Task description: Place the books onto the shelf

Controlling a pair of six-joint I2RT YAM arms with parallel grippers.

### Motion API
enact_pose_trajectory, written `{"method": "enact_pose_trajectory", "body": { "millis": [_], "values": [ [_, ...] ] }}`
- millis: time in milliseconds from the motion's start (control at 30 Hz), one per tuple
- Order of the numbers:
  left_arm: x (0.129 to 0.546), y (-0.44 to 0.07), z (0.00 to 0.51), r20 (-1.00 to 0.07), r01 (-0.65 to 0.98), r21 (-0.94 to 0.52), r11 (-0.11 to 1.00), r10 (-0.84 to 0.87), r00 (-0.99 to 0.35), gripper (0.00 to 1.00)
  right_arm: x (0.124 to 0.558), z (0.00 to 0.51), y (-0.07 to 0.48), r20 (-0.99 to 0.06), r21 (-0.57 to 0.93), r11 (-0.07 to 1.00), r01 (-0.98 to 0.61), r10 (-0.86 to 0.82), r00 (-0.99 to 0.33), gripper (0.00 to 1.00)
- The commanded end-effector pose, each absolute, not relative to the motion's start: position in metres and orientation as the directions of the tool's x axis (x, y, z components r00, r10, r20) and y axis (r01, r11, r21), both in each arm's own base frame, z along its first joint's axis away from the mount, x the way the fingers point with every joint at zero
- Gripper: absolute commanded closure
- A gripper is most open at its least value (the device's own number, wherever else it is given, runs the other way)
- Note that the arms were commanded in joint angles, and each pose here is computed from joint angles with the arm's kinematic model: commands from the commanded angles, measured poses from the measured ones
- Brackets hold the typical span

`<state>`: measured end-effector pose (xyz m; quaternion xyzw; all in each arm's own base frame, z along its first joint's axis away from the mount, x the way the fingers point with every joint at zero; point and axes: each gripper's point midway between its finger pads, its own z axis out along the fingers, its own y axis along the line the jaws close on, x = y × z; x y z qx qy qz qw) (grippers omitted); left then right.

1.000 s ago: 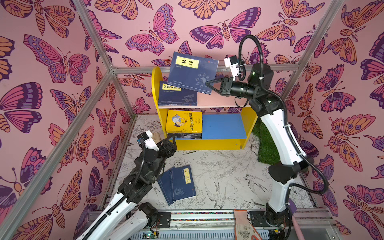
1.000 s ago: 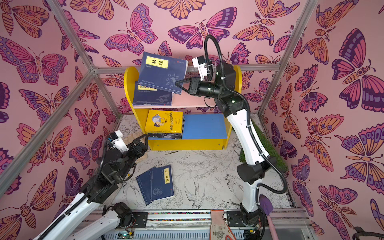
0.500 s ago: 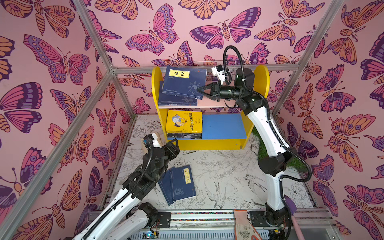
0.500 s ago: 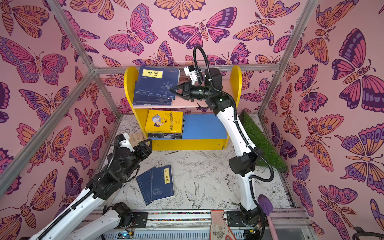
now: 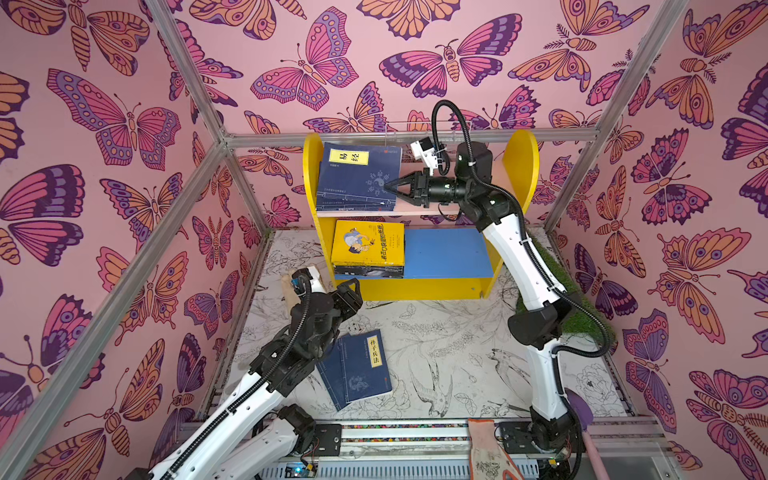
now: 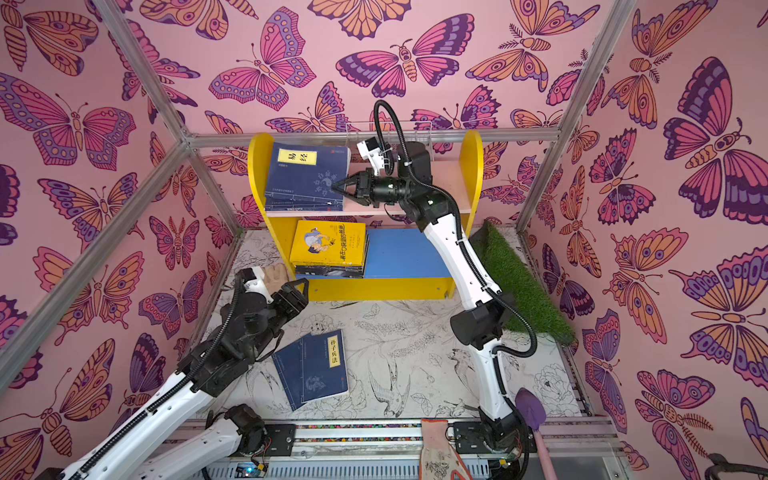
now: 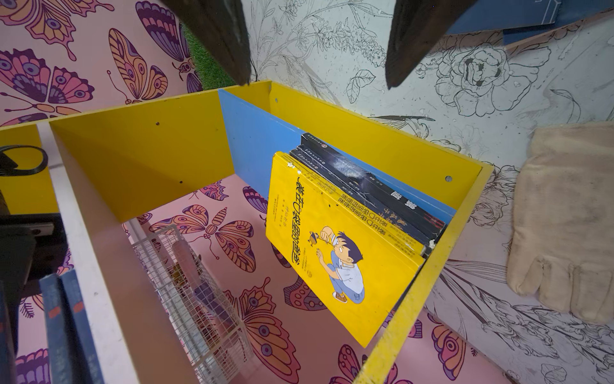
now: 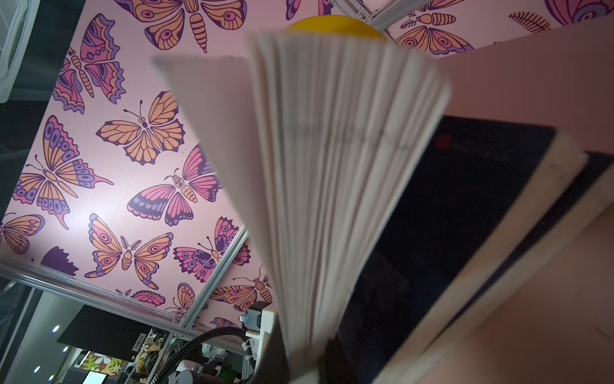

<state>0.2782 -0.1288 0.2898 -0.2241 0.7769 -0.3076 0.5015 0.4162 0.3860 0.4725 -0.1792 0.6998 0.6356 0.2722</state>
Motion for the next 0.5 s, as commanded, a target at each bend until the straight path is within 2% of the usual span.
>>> {"method": "enact_pose_trajectory", "body": {
  "millis": [0, 167, 333, 467],
  "values": [
    [0.276, -0.132, 0.276, -0.625, -0.059, -0.7, 0.712, -0.65, -0.431, 0.34, 0.412, 0.471, 0.393, -0.642, 0.765, 0.128, -0.631, 0.077, -0.763, 0.97],
    [0.277, -0.136, 0.273, -0.614, -0.063, -0.705, 0.706, -0.653, -0.444, 0.34, 0.413, 0.472, 0.383, -0.694, 0.713, 0.235, -0.661, 0.102, -0.712, 0.68],
    [0.277, -0.139, 0.272, -0.604, -0.063, -0.712, 0.699, -0.655, -0.454, 0.34, 0.423, 0.473, 0.367, -0.757, 0.636, 0.375, -0.674, 0.137, -0.639, 0.46],
    [0.277, -0.141, 0.275, -0.606, -0.054, -0.712, 0.7, -0.651, -0.457, 0.34, 0.436, 0.461, 0.354, -0.78, 0.589, 0.497, -0.637, 0.144, -0.608, 0.41]
  ]
}}
